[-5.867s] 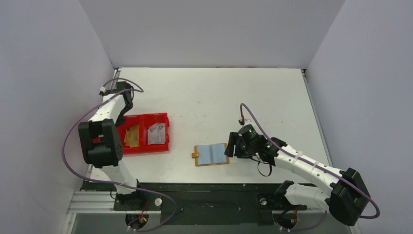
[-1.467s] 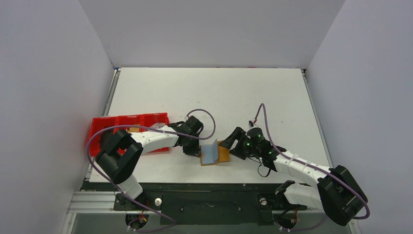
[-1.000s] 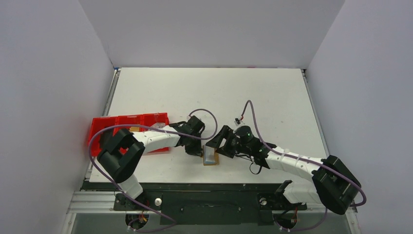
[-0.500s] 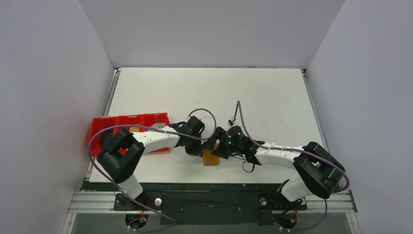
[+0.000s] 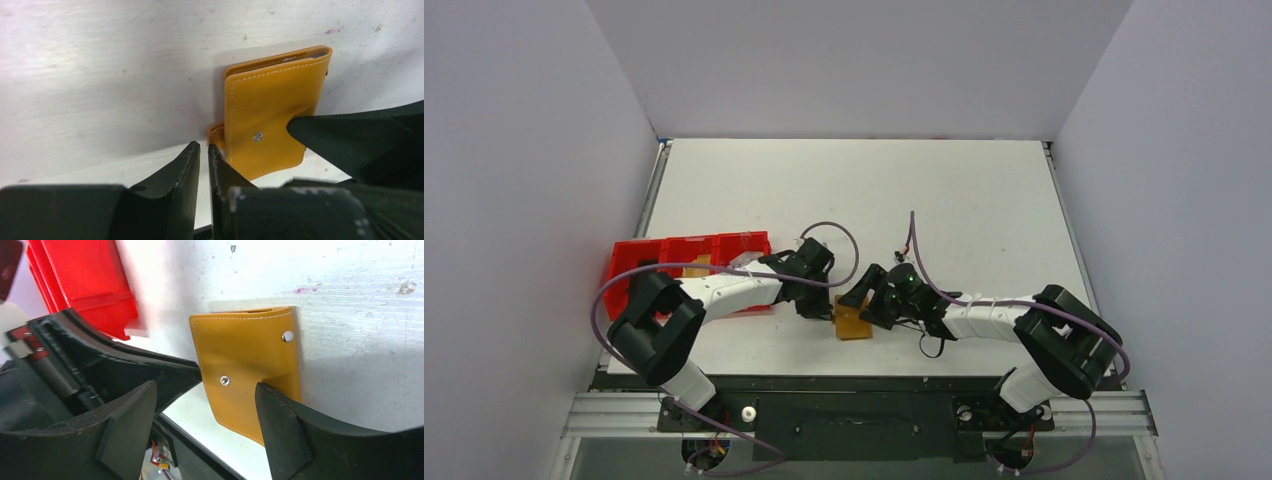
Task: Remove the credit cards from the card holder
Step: Close the card holder at the center of the board.
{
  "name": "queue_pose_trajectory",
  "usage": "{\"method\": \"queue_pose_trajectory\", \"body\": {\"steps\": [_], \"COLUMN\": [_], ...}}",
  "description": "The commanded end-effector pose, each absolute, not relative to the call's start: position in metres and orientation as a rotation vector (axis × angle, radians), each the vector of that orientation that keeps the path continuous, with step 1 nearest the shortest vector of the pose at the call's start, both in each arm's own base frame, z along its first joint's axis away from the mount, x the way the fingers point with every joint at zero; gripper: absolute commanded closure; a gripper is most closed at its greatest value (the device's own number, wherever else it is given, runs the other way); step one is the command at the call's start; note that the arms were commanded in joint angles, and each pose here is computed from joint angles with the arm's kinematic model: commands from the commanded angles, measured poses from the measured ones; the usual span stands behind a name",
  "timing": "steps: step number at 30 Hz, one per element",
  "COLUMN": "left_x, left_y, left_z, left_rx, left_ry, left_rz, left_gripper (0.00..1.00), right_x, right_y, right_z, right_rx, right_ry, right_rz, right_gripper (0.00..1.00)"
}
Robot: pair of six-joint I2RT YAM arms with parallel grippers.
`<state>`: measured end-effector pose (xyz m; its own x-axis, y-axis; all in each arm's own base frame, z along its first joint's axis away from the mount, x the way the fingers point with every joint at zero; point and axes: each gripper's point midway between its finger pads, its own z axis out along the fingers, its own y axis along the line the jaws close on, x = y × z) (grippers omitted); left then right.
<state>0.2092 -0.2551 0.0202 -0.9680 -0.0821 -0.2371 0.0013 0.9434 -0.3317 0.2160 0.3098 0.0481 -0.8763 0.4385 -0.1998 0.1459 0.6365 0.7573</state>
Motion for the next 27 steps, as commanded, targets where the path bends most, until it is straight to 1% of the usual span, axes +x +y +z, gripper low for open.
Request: {"method": "queue_pose_trajectory", "body": {"steps": [1,6,11,20,27], "left_x": [0.217,0.221,0.224,0.236,0.249], "left_y": [-0.24,-0.239,-0.24,-0.247,-0.243], "left_z": [0.047,0.064,0.076,0.115,0.146], "left_rx": [-0.111,-0.108,-0.102,-0.059,-0.02], "left_ry": [2.795,2.755,2.73,2.639,2.584], "left_rz": [-0.482,-0.51,-0.529,-0.604,-0.607], "left_gripper": [0.88,0.86,0.86,0.85,0.85], "right_x": [0.208,0.208,0.213,0.242,0.263], "right_y": [0.282,0.278,0.286,0.304,0.296], "right_z": [0.007,0.0,0.014,0.082,0.117], "right_rx": [0.523,0.53,0.497,0.395,0.395], "right_ry": [2.581,2.599,2.576,2.452,2.389], "right_rz": [0.876,0.828,0.858,0.961,0.974], "right_gripper": [0.31,0.32,0.32,0.31,0.31]}}
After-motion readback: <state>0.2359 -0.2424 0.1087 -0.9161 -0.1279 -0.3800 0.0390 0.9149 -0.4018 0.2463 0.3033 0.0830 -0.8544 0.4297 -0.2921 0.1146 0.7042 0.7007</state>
